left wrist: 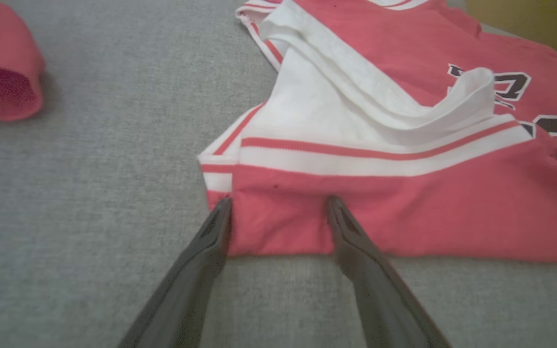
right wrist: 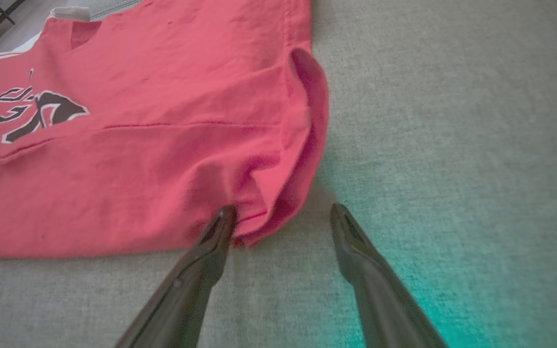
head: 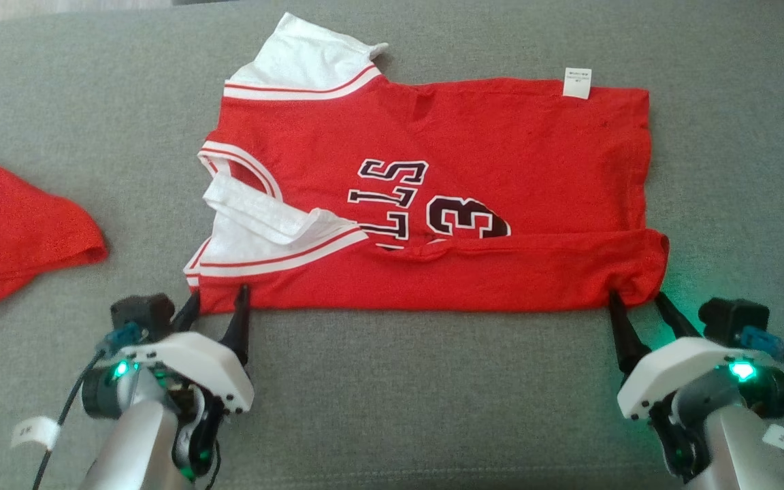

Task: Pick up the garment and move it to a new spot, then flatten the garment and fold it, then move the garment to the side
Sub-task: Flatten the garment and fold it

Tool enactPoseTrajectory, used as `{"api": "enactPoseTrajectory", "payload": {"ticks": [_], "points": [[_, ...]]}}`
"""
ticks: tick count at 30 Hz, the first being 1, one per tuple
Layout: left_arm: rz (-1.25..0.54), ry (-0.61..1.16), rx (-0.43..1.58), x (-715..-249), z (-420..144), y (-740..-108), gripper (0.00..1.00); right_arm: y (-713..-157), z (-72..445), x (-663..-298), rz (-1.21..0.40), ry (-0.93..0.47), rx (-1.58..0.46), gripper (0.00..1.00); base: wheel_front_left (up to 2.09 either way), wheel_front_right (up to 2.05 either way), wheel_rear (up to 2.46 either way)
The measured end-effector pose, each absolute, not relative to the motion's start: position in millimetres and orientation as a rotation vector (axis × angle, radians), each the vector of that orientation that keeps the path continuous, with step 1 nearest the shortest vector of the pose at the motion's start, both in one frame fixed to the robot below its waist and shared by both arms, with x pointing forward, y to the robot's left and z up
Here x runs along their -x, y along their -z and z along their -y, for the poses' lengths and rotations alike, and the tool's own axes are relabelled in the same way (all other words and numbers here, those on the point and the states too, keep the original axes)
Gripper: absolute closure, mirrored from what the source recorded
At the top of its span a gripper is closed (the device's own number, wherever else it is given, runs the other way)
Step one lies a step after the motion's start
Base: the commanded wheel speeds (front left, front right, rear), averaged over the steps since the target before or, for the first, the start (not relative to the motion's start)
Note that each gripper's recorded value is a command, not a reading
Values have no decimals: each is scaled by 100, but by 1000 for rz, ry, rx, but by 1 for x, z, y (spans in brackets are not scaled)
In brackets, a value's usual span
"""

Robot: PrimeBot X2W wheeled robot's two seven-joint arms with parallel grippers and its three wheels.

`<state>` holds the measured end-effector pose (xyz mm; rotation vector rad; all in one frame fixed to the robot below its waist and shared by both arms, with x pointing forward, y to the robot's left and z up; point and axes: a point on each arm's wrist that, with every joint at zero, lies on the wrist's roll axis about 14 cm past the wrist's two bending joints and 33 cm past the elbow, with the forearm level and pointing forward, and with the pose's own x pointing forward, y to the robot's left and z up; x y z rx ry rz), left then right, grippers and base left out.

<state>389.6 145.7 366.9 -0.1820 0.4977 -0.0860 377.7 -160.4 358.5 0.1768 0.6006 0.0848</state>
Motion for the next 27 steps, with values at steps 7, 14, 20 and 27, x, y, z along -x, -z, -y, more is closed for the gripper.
{"api": "enactPoseTrajectory", "payload": {"ticks": [7,14,20,27], "points": [[-493,75,229,-397,-148,-365,100,-359,151,-387,-599,-105,-209,100,0,0,0],[-429,63,253,-398,-151,-376,100,-363,150,-387,-581,-106,-226,100,0,0,0],[-382,32,282,-385,-156,-385,100,-371,146,-380,-569,-122,-221,100,0,0,0],[-420,-7,291,-341,-167,-386,100,-367,151,-346,-620,-110,-222,100,0,0,0]]}}
